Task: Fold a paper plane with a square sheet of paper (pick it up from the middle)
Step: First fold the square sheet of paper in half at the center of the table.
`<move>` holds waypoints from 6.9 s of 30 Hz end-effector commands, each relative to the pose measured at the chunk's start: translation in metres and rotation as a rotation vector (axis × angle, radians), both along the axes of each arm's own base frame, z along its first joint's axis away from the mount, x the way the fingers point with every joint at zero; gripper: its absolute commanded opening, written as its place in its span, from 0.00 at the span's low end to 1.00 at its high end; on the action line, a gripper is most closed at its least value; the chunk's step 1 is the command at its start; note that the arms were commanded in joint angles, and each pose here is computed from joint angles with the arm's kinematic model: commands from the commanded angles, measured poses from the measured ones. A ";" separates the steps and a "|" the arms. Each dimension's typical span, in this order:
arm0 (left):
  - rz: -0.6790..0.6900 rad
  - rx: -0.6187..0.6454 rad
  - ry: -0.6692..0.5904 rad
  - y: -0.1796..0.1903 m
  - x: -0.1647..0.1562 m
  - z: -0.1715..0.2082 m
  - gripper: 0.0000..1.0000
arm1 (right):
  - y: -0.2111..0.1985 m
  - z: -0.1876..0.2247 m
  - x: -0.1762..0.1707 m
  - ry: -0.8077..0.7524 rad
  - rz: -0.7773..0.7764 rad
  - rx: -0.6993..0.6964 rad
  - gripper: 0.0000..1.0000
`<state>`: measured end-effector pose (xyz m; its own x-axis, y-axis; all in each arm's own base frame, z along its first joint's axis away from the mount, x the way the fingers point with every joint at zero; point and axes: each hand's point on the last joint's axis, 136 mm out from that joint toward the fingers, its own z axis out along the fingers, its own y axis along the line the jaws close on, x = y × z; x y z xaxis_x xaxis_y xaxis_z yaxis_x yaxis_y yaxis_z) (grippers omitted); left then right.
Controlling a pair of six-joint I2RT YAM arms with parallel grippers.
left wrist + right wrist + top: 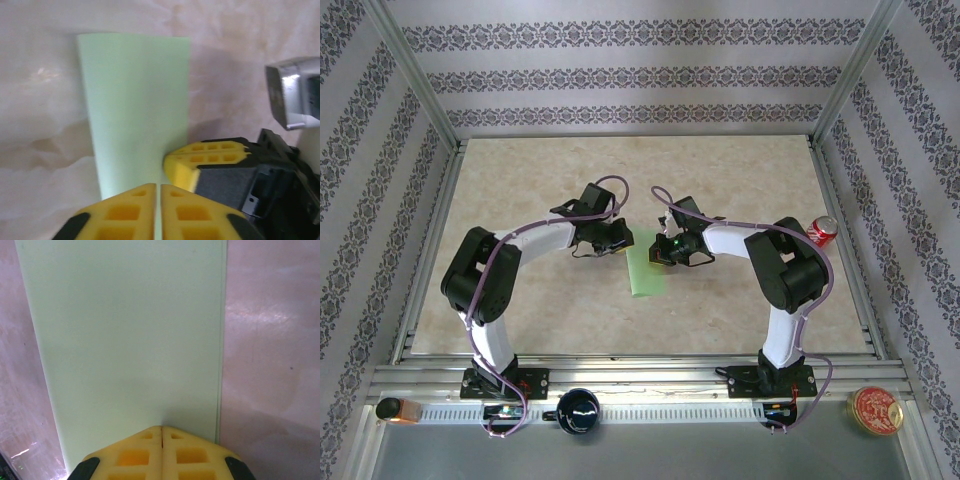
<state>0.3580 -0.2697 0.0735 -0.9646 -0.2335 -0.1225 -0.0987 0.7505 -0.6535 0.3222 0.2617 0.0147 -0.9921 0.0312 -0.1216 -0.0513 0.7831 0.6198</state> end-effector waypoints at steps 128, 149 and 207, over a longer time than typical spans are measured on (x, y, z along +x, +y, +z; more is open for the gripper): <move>-0.057 -0.057 0.130 -0.008 -0.124 -0.064 0.00 | -0.026 -0.040 -0.029 0.133 -0.075 -0.145 0.00; -0.077 -0.108 -0.011 -0.003 -0.115 0.003 0.03 | -0.027 -0.038 -0.029 0.130 -0.069 -0.150 0.00; 0.148 -0.097 0.092 0.045 0.038 -0.069 0.02 | -0.026 -0.039 -0.032 0.140 -0.067 -0.148 0.00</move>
